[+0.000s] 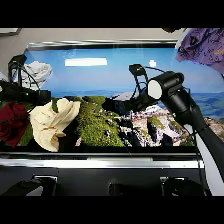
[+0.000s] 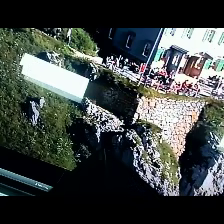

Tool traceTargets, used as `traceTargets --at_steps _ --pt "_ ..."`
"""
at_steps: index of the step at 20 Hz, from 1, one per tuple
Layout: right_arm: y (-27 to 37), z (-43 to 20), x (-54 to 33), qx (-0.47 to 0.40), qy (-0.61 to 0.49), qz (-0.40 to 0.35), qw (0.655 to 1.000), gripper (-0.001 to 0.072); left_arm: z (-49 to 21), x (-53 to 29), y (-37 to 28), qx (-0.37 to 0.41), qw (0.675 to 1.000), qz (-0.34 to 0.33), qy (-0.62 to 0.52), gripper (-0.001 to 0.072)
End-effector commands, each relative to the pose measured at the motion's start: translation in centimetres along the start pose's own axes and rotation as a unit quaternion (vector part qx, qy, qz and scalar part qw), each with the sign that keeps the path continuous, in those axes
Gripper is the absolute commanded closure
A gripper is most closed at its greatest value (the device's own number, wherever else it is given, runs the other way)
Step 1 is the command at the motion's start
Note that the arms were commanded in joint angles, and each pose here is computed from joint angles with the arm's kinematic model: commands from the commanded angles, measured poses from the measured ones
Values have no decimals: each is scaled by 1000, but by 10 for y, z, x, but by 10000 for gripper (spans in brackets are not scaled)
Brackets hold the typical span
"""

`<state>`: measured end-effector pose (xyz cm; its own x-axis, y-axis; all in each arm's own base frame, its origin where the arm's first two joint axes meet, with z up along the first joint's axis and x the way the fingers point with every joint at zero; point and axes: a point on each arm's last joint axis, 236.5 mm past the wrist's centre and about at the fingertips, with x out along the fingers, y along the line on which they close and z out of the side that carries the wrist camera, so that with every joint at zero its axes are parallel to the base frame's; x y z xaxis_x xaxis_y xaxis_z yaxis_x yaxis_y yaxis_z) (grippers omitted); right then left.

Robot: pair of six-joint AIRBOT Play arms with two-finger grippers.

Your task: Fold the clothes and pants, and hang the long-sleeved shirts on hangers.

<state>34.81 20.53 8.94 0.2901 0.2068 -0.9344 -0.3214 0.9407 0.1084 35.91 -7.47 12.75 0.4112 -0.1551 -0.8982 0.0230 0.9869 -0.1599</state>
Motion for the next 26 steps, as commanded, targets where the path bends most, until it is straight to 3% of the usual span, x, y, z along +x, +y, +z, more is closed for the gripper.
traceTargets --at_steps 1,24,25,26 --pt "1 0 0 0 0 0 1000 688 0 0 0 1 1000 0 0 682" --pt "2 8 0 0 -17 4 1000 688 0 1 -1 0 1000 -2 2 682" --pt "2 8 0 0 -17 4 1000 688 -2 2 -1 0 1000 -1 7 672" --pt "2 8 0 0 -17 4 1000 688 -8 5 3 -2 1000 7 22 449"
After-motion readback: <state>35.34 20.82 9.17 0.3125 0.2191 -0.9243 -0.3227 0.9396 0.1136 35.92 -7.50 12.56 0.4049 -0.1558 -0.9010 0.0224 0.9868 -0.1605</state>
